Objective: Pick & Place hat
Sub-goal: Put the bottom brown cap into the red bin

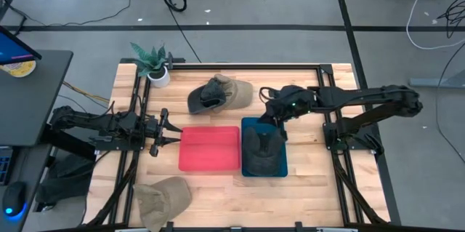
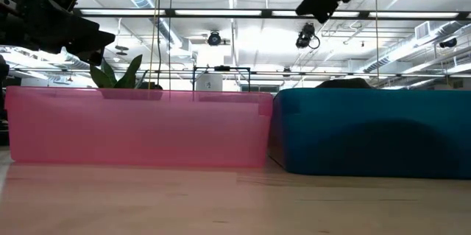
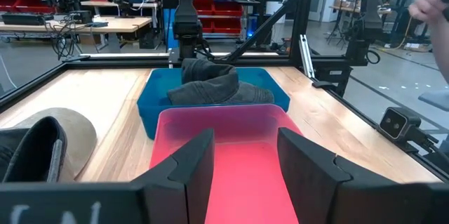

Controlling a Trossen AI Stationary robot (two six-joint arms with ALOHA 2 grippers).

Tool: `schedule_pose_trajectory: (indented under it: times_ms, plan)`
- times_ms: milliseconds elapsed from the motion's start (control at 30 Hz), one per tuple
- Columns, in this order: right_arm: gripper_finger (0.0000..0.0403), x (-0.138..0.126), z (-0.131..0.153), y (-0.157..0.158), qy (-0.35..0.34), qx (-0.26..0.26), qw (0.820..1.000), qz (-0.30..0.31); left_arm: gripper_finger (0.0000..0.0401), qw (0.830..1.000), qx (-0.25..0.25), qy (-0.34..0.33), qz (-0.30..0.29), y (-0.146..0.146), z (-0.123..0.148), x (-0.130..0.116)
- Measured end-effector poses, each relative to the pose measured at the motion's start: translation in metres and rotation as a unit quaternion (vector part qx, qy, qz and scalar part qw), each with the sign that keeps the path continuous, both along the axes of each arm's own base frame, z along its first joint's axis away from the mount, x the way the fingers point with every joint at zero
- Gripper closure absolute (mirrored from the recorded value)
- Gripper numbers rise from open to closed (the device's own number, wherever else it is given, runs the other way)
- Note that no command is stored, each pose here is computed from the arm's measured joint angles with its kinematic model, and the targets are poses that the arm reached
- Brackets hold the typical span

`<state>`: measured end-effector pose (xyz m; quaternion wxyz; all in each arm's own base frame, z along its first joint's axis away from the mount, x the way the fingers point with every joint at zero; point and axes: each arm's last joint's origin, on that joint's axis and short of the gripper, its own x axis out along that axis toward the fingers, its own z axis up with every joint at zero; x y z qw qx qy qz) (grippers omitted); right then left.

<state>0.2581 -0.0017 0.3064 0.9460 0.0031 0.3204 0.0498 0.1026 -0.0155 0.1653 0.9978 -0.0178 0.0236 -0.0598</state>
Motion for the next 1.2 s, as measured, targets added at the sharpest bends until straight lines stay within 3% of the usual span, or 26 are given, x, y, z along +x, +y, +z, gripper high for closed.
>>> schedule_pose_trajectory:
  times_ms: [600, 967, 1200]
  plan:
    - [0.0389, -0.034, 0.037, -0.001, -0.088, 0.01, 0.994, -0.066, 0.024, 1.0, 0.0, 0.0, 0.0, 0.0, 0.0, 0.0]
    - [0.0389, -0.053, 0.054, 0.02, -0.136, 0.014, 0.991, -0.011, 0.024, 1.0, 0.0, 0.0, 0.0, 0.0, 0.0, 0.0]
    - [0.0389, -0.069, 0.048, 0.029, -0.174, 0.003, 0.984, 0.025, 0.024, 1.0, 0.0, 0.0, 0.0, 0.0, 0.0, 0.0]
